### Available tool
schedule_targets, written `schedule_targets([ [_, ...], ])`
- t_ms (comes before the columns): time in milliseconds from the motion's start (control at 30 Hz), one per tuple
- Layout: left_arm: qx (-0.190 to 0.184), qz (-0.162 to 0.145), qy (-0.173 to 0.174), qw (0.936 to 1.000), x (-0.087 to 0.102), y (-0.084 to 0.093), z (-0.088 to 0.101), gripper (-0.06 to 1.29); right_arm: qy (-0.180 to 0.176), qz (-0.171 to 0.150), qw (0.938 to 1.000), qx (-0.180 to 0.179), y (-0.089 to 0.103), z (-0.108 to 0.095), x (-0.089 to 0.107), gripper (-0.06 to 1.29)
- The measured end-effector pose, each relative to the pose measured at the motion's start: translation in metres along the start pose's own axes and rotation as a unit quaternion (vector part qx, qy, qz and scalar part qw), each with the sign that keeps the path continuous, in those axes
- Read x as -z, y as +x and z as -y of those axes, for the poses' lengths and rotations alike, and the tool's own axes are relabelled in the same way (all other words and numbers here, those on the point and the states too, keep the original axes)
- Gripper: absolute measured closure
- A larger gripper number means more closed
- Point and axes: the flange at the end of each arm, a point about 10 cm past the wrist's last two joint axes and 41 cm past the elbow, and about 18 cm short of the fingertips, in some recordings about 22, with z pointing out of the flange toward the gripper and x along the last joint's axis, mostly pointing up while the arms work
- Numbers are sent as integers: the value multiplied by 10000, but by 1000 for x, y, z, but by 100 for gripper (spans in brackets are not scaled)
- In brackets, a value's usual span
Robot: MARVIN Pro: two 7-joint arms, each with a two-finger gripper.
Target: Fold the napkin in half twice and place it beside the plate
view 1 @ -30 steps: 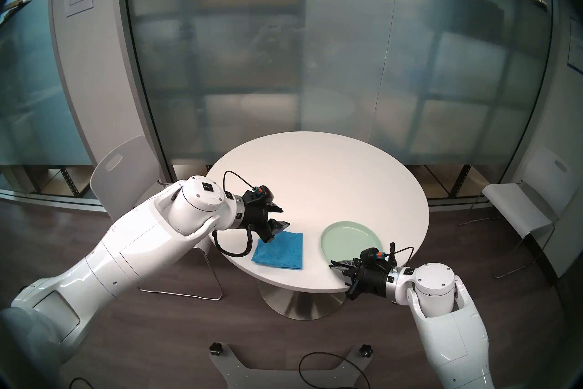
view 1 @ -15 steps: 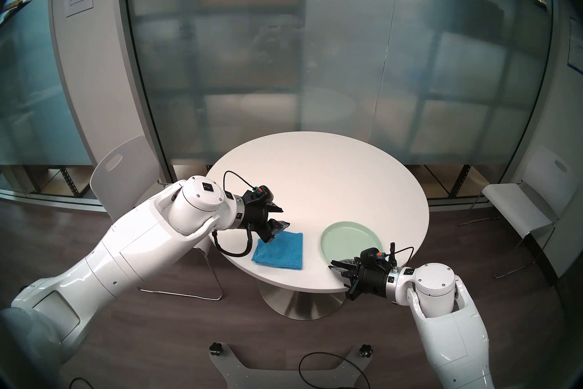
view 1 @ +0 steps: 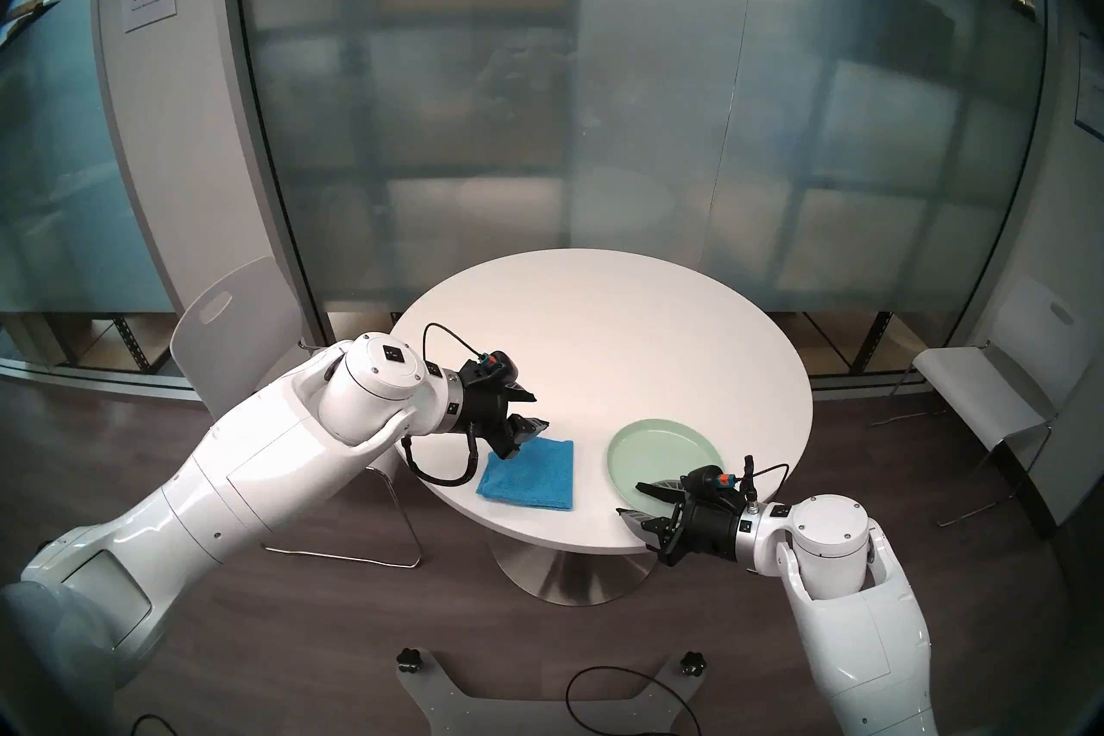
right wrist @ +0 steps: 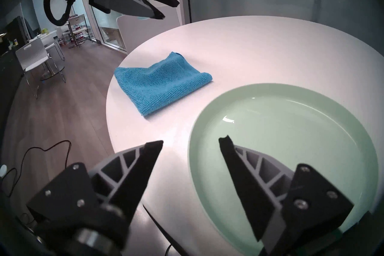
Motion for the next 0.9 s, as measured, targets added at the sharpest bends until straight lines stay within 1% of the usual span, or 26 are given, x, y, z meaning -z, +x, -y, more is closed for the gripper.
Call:
schedule_targets([
  [100, 0, 0, 0, 10000, 0, 0, 0, 49, -29, -67, 10000, -9, 5, 0, 3, 52],
  [133, 0, 0, 0, 10000, 0, 0, 0, 49, -51, -104, 9999, -13, 8, -1, 5, 45],
  [233, 0, 0, 0, 10000, 0, 0, 0, 49, -146, -220, 9996, -24, 13, -3, 10, 38],
  [367, 1, 0, 0, 10000, 0, 0, 0, 49, -481, -484, 9976, -72, 21, -10, 22, 38],
  [433, 1, 0, 0, 10000, 0, 0, 0, 49, -772, -704, 9944, -145, 24, -15, 33, 38],
  [467, 1, 0, 0, 10000, 0, 0, 0, 49, -796, -723, 9941, -151, 24, -16, 34, 38],
  [533, 1, 0, 0, 10000, 0, 0, 0, 49, -989, -881, 9910, -201, 26, -18, 42, 38],
  [700, 1, 0, 0, 10000, 0, 0, 0, 49, -1231, -1071, 9862, -263, 27, -20, 53, 38],
  [900, 0, 0, 0, 10000, 0, 0, 0, 49, -1574, -1342, 9776, -377, 27, -23, 65, 38],
])
